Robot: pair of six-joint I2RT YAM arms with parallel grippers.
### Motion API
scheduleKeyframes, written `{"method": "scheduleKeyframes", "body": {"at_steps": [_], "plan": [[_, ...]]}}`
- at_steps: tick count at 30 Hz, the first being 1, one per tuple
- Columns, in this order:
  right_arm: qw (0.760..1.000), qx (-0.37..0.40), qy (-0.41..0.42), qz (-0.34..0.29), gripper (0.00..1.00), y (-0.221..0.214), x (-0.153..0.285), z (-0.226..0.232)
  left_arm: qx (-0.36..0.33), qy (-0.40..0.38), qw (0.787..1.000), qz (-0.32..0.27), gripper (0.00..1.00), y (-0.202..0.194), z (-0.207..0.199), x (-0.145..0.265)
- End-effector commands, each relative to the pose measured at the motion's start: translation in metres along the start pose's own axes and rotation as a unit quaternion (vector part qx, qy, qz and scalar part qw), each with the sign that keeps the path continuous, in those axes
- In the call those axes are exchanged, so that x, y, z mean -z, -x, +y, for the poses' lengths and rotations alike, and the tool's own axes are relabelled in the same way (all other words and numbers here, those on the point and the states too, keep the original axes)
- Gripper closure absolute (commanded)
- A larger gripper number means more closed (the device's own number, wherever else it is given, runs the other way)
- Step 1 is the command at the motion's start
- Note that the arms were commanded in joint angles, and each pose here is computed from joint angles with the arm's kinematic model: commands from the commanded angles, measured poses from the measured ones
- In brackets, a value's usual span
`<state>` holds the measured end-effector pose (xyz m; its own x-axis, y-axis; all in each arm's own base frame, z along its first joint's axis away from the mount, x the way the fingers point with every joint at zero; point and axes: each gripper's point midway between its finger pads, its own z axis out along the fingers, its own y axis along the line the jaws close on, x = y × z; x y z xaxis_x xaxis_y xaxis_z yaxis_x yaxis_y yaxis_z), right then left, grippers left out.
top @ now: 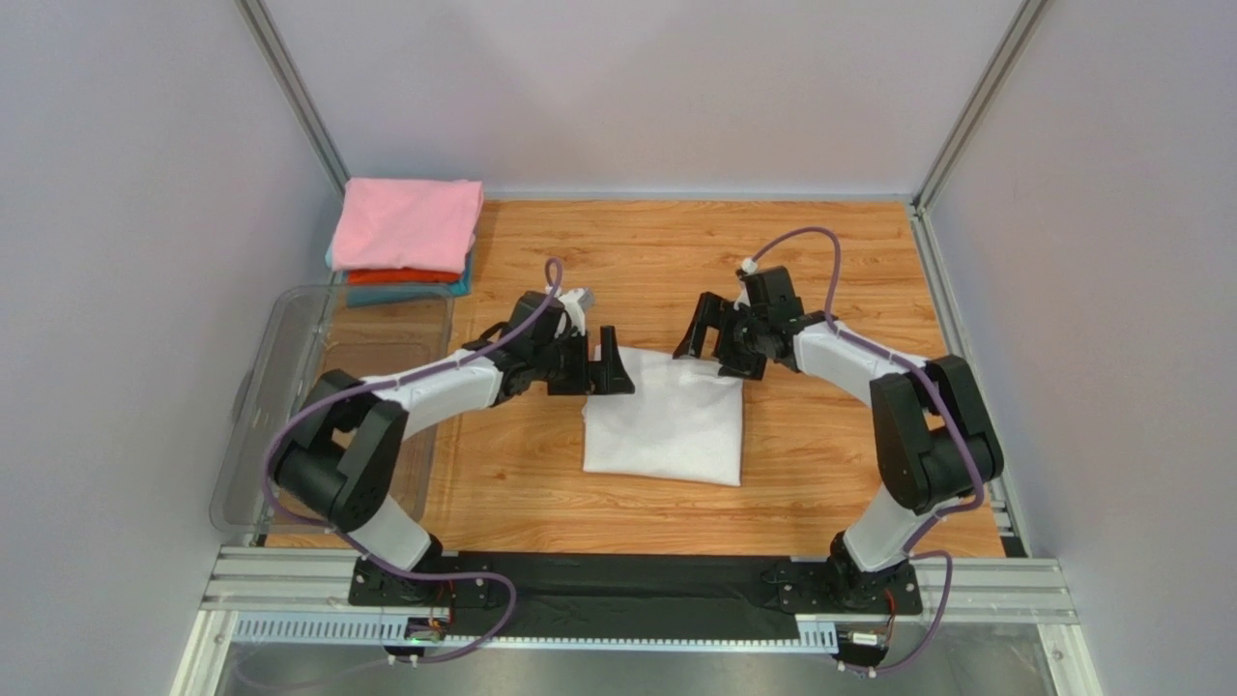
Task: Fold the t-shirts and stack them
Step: Fold the tshirt, then neatly place the folded tshirt to the corner
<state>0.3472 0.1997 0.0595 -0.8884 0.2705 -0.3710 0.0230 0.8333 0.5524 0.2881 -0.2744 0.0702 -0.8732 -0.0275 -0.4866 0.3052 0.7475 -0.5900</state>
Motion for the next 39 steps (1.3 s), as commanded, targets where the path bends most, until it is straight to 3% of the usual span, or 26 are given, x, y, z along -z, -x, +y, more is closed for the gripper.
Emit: {"method": "scheduleKeyframes", "body": {"at_steps": [1,6,9,15,16,22,33,39], "plan": [[0.996,0.040,0.014,-0.078,0.00,0.030,0.050,0.025,-0.033,0.032,0.996,-0.076,0.00,0.031,-0.010,0.047],[0.985,0.048,0.005,-0.168,0.00,0.023,0.131,0.027,-0.027,0.065,0.985,-0.158,0.00,0.027,-0.010,0.114],[0.983,0.017,0.000,-0.181,0.00,-0.006,0.145,0.008,-0.016,0.071,0.977,-0.202,0.00,0.019,-0.006,0.142],[0.963,-0.055,0.020,-0.262,0.00,-0.051,0.175,-0.028,0.013,0.077,0.963,-0.257,0.00,0.004,0.012,0.158],[0.949,-0.056,0.032,-0.307,0.00,-0.047,0.192,-0.028,0.009,0.067,0.962,-0.264,0.00,0.005,0.009,0.158],[0.925,-0.074,0.035,-0.370,0.00,-0.060,0.215,-0.049,0.030,0.081,0.968,-0.235,0.00,-0.007,0.024,0.136],[0.955,-0.062,-0.041,-0.287,0.00,-0.074,0.189,-0.067,0.024,0.051,0.984,-0.169,0.01,-0.003,0.021,0.079],[0.961,-0.052,-0.039,-0.269,0.00,-0.076,0.177,-0.067,0.022,0.036,0.992,-0.122,0.08,-0.004,0.021,0.045]]}}
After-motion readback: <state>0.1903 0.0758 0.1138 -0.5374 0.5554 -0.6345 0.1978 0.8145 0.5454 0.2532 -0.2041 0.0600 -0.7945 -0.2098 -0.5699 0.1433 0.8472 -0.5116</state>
